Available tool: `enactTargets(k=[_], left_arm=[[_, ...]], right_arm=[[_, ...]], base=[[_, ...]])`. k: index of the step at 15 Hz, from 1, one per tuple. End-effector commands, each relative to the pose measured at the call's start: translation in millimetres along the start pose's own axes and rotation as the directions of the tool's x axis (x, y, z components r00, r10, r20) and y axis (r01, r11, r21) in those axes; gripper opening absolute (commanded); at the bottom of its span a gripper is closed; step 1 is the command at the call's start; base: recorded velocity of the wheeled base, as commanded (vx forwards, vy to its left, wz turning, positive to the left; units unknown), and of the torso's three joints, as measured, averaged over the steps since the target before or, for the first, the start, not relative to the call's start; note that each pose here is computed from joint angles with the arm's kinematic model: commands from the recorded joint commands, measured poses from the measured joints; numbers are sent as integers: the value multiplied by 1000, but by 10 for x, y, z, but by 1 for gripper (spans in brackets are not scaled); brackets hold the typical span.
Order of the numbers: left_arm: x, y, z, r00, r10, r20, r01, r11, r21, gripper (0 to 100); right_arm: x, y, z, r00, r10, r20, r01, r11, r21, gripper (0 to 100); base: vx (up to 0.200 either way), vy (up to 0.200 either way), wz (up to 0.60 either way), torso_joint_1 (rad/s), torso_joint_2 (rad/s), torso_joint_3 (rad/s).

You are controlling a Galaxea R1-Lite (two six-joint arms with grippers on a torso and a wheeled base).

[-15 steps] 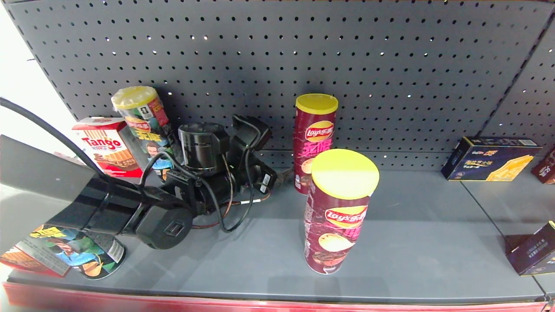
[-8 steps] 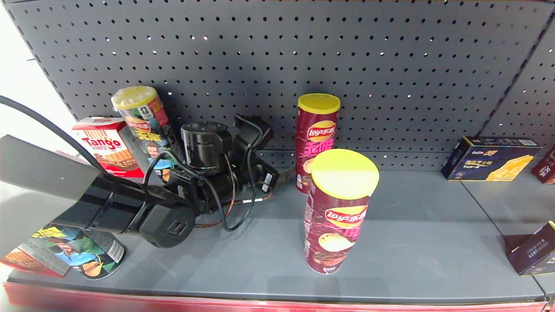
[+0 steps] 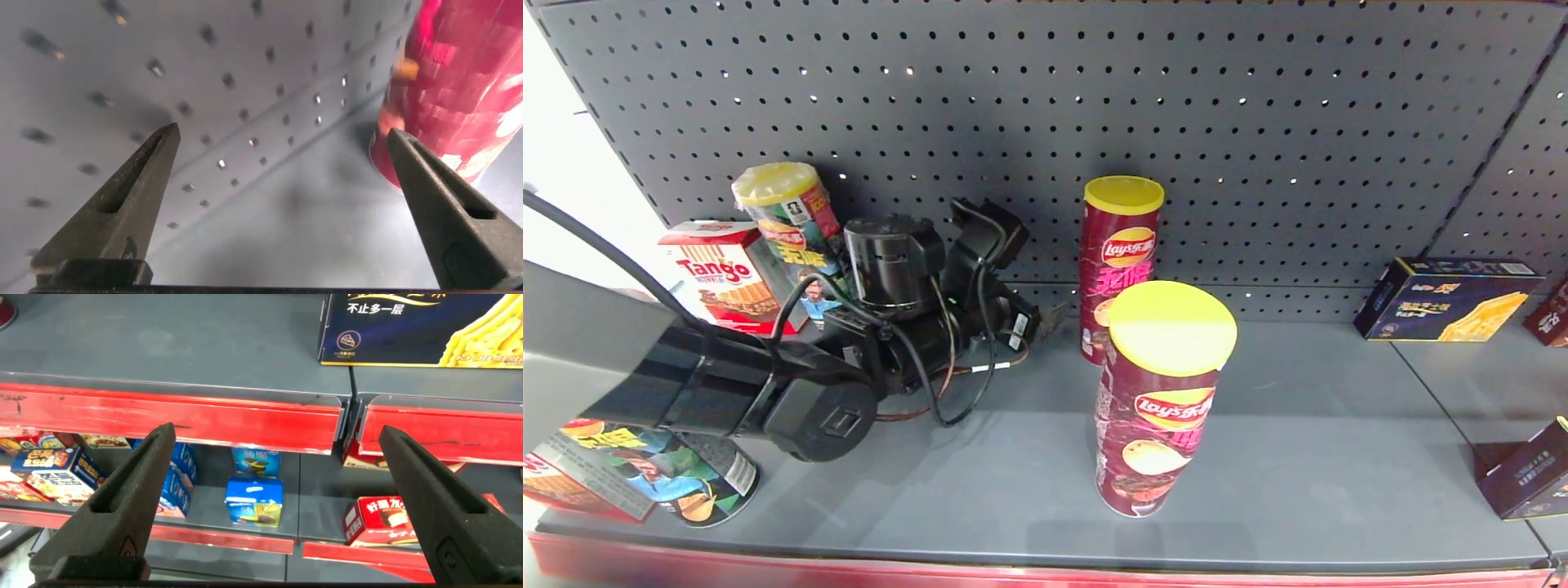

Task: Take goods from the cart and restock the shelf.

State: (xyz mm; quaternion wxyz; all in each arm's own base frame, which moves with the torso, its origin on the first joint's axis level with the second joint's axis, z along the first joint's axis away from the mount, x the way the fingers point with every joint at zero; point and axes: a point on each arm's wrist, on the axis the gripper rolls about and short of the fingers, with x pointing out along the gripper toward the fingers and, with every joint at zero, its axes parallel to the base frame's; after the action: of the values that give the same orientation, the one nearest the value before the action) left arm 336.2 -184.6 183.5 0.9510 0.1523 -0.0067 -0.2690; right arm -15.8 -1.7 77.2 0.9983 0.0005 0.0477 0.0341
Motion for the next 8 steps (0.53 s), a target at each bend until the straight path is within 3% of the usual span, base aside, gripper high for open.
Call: enactTargets(k=[1,3,5,8], left_arm=[[-167,41,272,997,12,73,-13,1000,4,100],[-297,7,473,992,3,127,-4,1000,6,100],[-444,-17,666,989,-12,149,12,1000,4,100],[-777,76,1019,971,10,240,-11,1000,5,100]], right_arm=[[1,0,-1,1000,1,-3,0,1000,0,100],[1,0,0,1000,1,-1,-1,1000,0,100],[1,0,0,1000,1,-1,-1,1000,0,100],[1,0,-1,1000,1,-3,0,1000,0,100]], base=[[0,0,0,0,0,0],[0,0,0,0,0,0],[0,0,0,0,0,0],[0,0,0,0,0,0]])
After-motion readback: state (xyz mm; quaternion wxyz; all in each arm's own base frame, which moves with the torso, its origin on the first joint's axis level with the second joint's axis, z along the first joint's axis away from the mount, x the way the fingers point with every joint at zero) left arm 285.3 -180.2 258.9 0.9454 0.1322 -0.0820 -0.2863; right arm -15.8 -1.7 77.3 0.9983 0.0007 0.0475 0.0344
